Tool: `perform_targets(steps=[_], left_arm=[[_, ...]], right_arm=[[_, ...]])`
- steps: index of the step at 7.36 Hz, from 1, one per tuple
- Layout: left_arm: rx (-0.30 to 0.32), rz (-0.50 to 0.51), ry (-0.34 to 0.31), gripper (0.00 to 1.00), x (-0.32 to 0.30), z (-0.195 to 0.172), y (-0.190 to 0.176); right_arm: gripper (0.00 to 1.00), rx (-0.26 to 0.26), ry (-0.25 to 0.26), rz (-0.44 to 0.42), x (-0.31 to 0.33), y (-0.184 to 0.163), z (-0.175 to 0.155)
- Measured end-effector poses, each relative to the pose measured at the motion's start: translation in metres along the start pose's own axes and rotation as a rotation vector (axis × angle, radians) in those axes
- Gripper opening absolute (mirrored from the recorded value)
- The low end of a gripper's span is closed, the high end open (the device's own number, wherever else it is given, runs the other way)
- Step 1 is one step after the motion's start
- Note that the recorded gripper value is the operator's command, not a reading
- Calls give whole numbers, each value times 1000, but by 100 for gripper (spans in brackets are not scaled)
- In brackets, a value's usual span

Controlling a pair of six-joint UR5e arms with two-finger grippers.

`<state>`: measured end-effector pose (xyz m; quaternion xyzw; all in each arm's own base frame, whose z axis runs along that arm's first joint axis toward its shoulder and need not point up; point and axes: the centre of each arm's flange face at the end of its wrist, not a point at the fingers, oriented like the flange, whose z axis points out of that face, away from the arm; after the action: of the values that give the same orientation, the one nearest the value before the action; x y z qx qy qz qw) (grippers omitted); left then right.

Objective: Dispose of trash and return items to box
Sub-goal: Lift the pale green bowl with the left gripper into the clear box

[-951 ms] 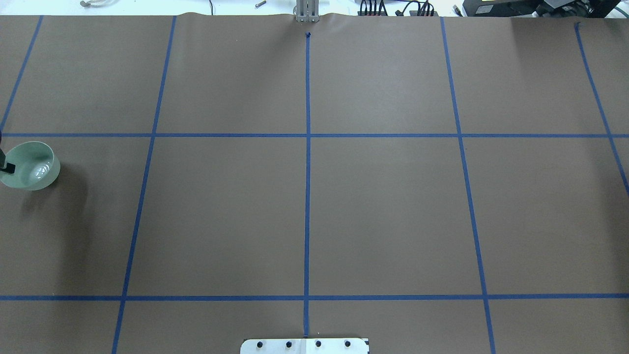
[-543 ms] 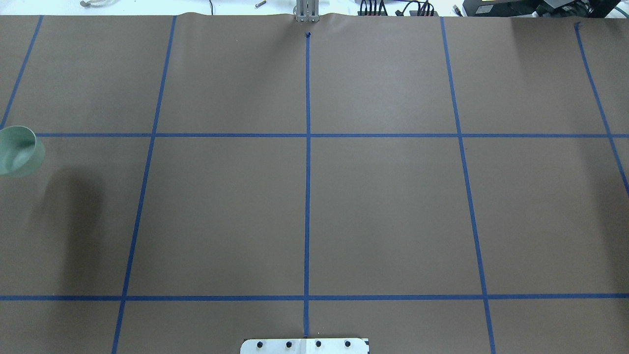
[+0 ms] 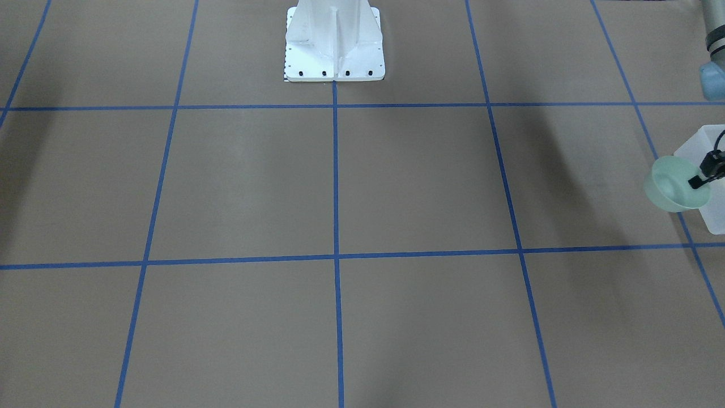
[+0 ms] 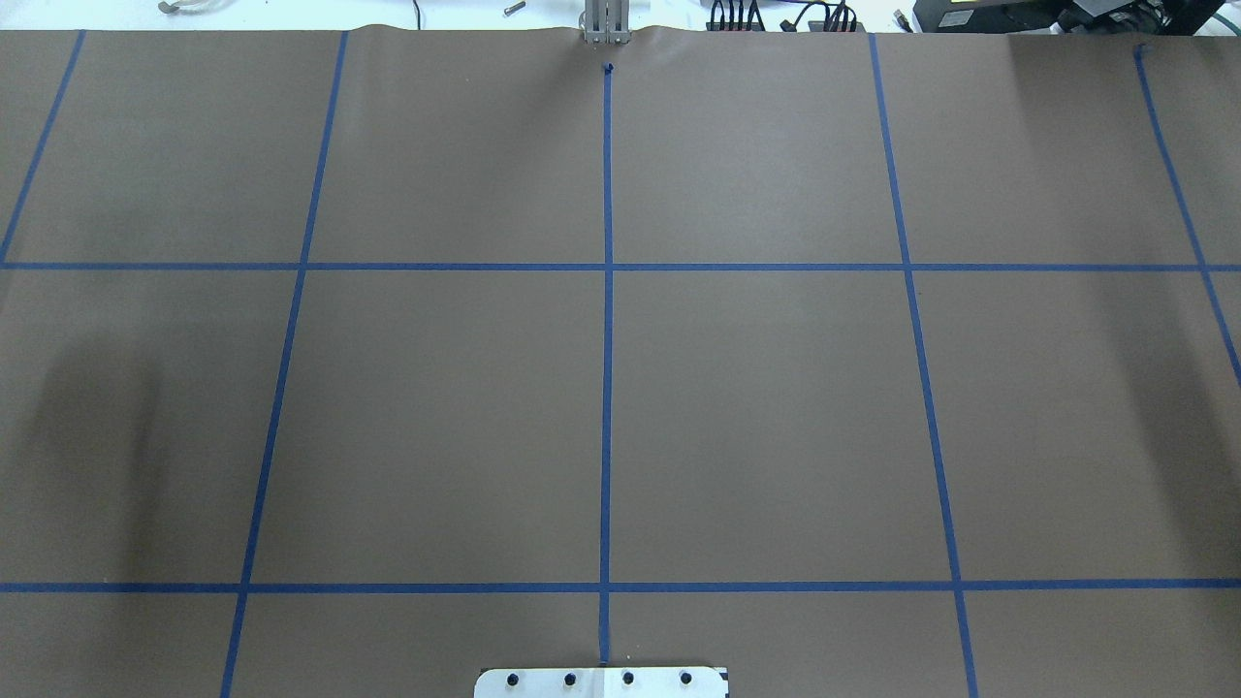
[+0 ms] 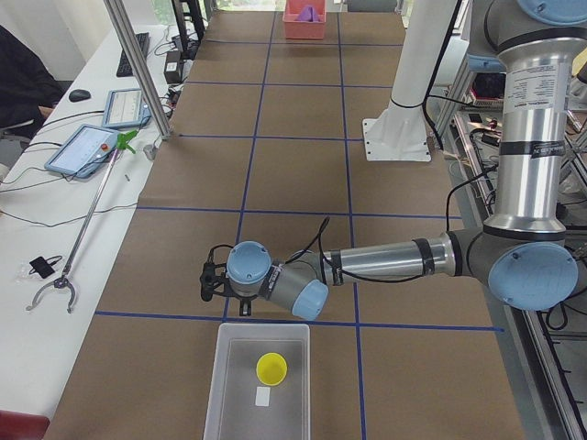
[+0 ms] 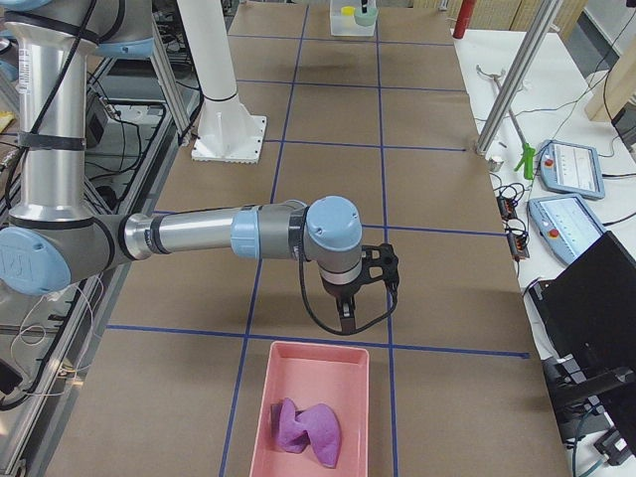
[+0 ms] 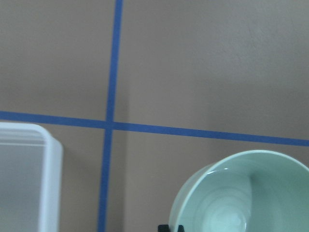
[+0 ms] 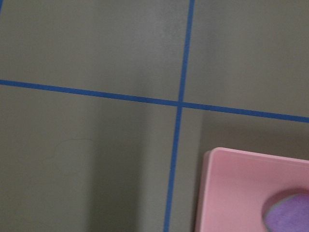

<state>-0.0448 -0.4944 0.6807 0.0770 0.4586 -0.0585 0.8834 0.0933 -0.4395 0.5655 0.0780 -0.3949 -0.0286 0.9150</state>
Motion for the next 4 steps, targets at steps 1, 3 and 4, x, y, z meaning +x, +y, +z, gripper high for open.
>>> perform_targets(steps=[1, 3, 4], left_arm=[[3, 21, -32, 0, -34, -24, 1], [-14, 37, -77, 0, -112, -41, 19], [-38, 29, -83, 0, -150, -30, 22]], right_arm=[[100, -13, -19, 13, -34, -8, 6], [100, -26, -40, 28, -92, -20, 10], [100, -31, -48, 37, -114, -23, 11]])
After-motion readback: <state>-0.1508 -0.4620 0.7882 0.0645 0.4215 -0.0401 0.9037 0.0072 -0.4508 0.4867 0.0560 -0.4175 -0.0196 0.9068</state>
